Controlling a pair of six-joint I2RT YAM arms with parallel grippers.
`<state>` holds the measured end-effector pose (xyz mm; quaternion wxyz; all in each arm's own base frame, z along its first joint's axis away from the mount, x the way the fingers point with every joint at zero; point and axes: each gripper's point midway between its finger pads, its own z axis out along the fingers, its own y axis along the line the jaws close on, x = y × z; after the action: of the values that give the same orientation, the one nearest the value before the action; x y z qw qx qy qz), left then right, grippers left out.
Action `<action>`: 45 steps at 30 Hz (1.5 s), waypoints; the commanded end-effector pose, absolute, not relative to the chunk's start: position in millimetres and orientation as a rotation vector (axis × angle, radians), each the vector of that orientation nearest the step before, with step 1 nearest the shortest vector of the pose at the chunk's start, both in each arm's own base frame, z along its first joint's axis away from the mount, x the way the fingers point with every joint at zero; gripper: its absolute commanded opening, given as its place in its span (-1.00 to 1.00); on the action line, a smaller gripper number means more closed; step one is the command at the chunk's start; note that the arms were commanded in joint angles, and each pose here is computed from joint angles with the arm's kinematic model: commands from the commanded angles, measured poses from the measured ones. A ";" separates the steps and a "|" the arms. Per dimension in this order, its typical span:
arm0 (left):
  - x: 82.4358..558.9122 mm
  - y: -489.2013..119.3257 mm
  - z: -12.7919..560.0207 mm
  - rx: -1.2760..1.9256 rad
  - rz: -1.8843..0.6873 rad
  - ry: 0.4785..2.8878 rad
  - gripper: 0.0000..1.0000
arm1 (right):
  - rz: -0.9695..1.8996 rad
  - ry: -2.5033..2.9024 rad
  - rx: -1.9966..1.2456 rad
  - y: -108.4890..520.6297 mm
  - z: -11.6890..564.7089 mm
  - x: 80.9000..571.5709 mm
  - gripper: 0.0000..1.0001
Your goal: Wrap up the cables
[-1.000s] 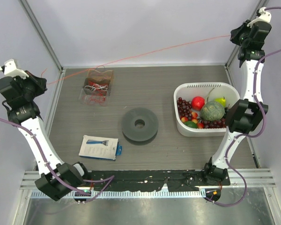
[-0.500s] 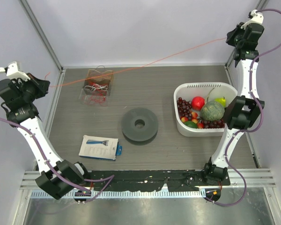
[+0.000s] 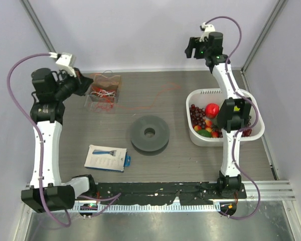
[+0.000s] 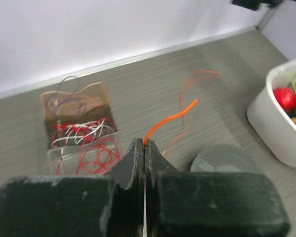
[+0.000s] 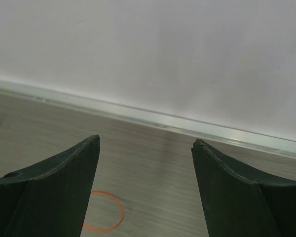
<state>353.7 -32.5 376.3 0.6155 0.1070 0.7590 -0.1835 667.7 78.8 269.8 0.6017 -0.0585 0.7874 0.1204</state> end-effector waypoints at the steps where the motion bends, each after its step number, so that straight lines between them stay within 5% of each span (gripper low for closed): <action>1: 354.0 -79.5 383.6 0.488 -0.368 1.735 -1.00 | 0.291 1.755 -0.252 84.6 317.7 645.1 0.61; 18: 329.4 -246.1 387.6 0.863 -0.734 1.639 -1.00 | 0.950 1.469 -0.848 236.6 392.1 365.0 0.54; 33: 306.1 -257.6 427.5 0.569 -1.044 1.587 -1.00 | 1.080 1.289 -0.874 356.5 386.3 335.9 0.41; 45: 309.8 -247.5 421.4 0.523 -0.982 1.604 -1.00 | 1.002 1.344 -0.875 349.7 376.9 344.1 0.25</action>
<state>312.0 -256.7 398.1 0.5202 0.2194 0.7041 -0.4307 332.4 366.4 343.4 0.5360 -0.3817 0.5899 0.4681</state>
